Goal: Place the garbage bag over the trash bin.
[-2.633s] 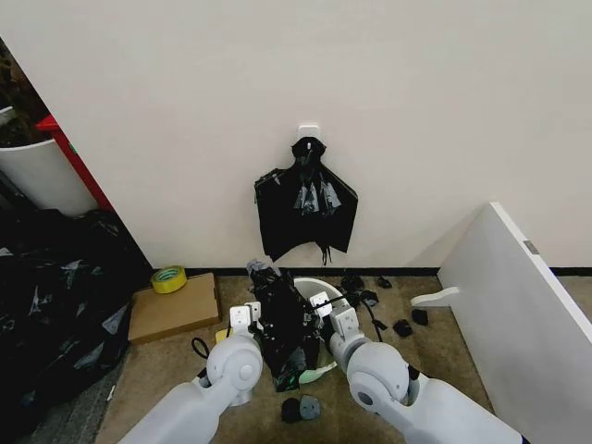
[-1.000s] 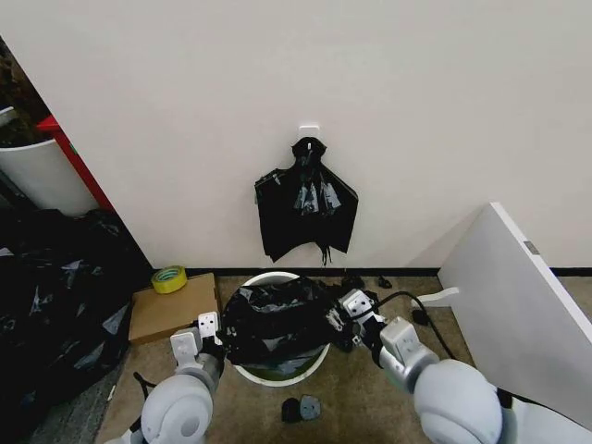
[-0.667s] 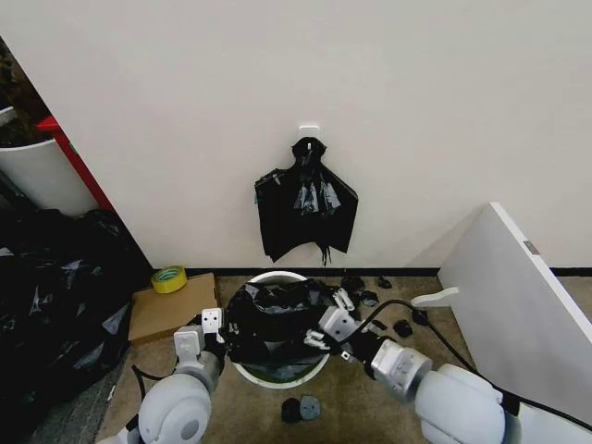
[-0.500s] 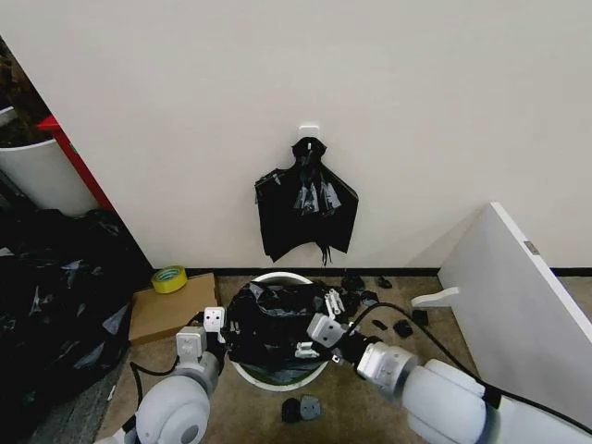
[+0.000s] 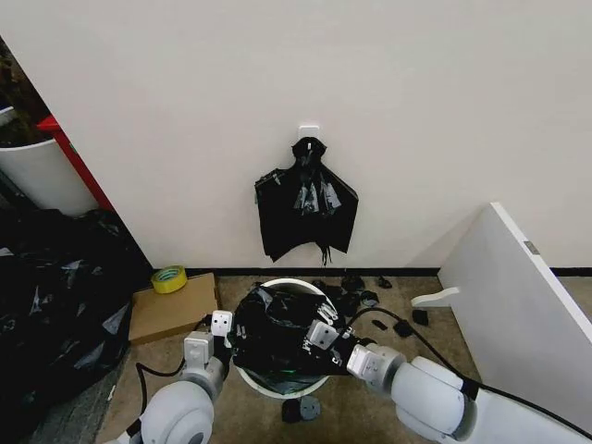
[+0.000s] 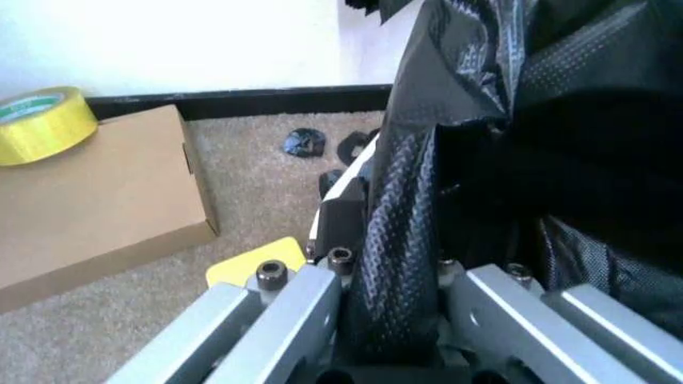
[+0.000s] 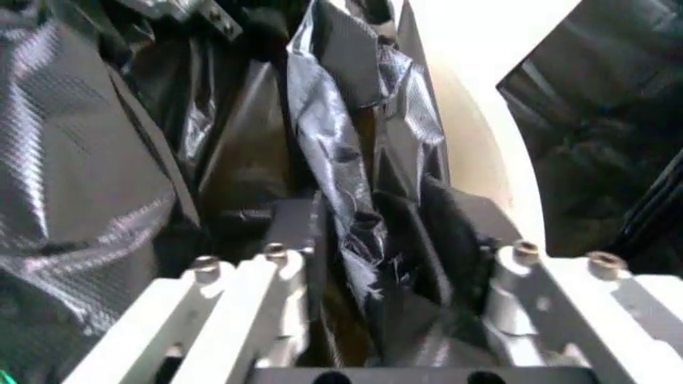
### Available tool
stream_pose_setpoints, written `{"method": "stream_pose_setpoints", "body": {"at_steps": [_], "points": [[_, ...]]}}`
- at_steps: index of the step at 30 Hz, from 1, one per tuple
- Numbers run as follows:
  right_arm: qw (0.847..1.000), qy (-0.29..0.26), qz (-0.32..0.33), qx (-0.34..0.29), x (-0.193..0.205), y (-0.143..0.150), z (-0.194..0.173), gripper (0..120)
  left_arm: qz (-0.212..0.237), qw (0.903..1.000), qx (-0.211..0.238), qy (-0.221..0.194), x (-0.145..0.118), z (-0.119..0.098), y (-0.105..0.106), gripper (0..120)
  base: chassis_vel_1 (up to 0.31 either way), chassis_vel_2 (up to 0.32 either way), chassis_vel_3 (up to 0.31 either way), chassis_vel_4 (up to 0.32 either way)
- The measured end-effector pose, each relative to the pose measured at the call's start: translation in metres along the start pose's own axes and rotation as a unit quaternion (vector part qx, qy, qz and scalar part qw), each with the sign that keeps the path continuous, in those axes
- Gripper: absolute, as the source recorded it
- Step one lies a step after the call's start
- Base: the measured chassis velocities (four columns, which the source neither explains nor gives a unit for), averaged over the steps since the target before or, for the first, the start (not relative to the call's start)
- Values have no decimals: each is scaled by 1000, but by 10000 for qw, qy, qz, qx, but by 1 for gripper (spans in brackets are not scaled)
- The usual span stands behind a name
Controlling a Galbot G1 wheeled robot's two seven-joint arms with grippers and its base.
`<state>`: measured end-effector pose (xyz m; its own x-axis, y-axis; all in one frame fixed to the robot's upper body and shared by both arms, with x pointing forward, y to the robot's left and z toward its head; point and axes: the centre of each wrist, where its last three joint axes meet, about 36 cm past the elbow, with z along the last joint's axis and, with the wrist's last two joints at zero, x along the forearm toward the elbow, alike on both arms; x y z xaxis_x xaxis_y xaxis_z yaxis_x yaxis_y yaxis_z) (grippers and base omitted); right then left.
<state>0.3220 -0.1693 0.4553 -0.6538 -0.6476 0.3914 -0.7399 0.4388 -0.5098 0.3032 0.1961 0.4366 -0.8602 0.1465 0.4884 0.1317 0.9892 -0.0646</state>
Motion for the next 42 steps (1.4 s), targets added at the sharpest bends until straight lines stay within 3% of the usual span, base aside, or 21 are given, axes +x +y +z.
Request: {"method": "stream_pose_setpoints", "body": {"at_steps": [9, 14, 18, 19, 22, 24, 26, 36, 42], "points": [[9994, -332, -22, -65, 0, 1, 3, 0, 34, 10000, 52, 32, -1, 3, -2, 1, 0, 0, 0, 0], [9983, -477, -83, -329, 0, 0, 1, 0, 98, 9999, -46, -28, 0, 4, 0, 1, 0, 0, 0, 0], [9898, -539, -197, -1300, 7, -9, -12, 0, 290, 9980, -396, -404, 2, 12, 7, 1, 0, 0, 0, 0], [9898, -539, -197, -1300, 7, -9, -12, 0, 290, 9980, -396, -404, 2, 12, 7, 1, 0, 0, 0, 0], [9800, -505, -184, -1917, 6, -17, -15, 0, 418, 9961, -527, -568, 4, 17, 10, 1, 0, 0, 0, 0], [9623, -513, -52, -2671, -1, -33, -14, 0, 575, 9918, -795, -823, 8, 23, 15, 1, 0, 0, 0, 0], [9542, -573, 11, -2937, -4, -44, -16, 0, 627, 9899, -906, -888, 10, 26, 15, 1, 0, 0, 0, 0], [9400, -720, 60, -3334, 0, -70, -28, 0, 633, 9888, -1018, -890, 16, 35, 17, 1, 0, 0, 0, 0], [9355, -45, 360, -3515, -9, -83, -17, 0, 724, 9867, -1050, -1005, 21, 36, 16, 1, 0, 0, 0, 0]]}}
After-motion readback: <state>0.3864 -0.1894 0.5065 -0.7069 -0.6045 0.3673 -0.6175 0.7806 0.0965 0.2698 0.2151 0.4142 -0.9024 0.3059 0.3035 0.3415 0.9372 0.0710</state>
